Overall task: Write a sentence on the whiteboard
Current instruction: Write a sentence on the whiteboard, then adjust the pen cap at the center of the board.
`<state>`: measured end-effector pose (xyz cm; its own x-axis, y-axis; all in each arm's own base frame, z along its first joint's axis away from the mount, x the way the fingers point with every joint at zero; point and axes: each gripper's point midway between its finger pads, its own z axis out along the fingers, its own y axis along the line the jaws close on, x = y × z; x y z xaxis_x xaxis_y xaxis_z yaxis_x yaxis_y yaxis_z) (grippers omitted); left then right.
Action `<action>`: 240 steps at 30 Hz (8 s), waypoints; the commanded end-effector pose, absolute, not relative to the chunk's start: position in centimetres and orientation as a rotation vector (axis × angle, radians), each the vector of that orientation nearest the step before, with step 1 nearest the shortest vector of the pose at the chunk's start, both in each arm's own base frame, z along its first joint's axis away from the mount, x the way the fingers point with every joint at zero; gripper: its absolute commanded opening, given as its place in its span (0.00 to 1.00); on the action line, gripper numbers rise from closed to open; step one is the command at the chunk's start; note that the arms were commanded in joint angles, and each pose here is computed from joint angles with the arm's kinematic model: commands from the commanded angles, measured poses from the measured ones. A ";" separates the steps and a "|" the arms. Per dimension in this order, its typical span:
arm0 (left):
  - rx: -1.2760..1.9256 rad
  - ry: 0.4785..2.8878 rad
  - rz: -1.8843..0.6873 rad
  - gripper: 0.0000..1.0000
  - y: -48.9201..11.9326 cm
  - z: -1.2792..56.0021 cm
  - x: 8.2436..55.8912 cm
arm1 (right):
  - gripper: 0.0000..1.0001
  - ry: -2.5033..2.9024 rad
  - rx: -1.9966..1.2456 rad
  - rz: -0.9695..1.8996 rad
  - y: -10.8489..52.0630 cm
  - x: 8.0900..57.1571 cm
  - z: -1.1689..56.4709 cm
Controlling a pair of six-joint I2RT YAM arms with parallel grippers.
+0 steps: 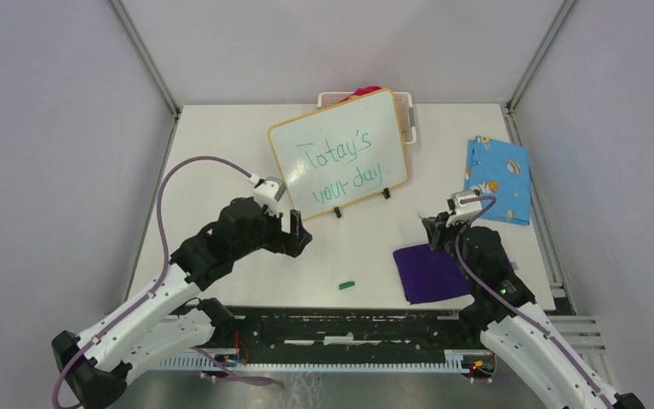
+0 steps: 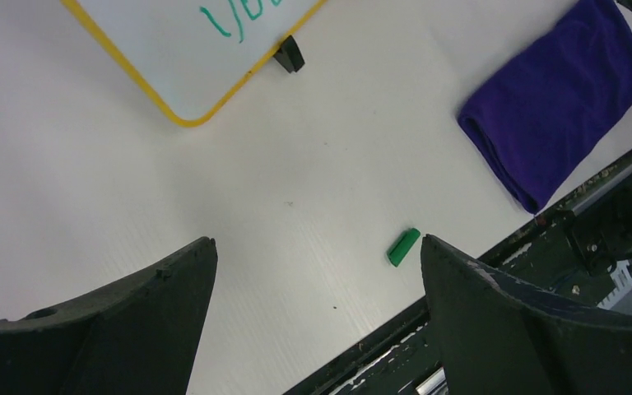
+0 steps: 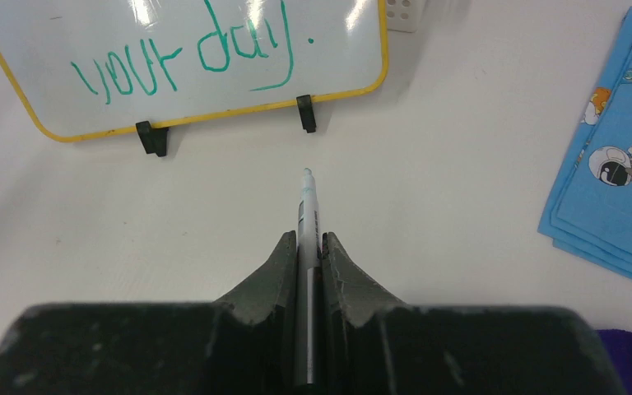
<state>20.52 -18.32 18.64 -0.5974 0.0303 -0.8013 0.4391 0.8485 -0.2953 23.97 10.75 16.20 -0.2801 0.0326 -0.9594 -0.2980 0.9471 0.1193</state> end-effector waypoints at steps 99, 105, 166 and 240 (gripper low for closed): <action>0.605 2.499 -0.175 0.06 -29.7 6.2 17.5 | 0.00 1.756 -0.161 0.281 9.4 23.7 18.1; 0.671 2.552 -0.151 0.05 -29.7 4.5 16.8 | 0.00 1.760 -0.165 0.283 9.5 23.7 18.0; -0.154 2.104 -0.855 0.93 -25.7 18.0 18.1 | 0.00 1.781 -0.249 0.626 14.7 21.7 17.7; -0.081 2.621 -0.143 0.60 -26.6 7.2 19.5 | 0.00 1.772 -0.248 0.479 12.4 21.5 18.9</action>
<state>19.07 -25.01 7.07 -0.8587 -0.2085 -0.4681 -0.1461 0.9752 -0.1662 21.07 12.93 15.41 -0.3429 0.0636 -0.9372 -0.4200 0.8821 0.2135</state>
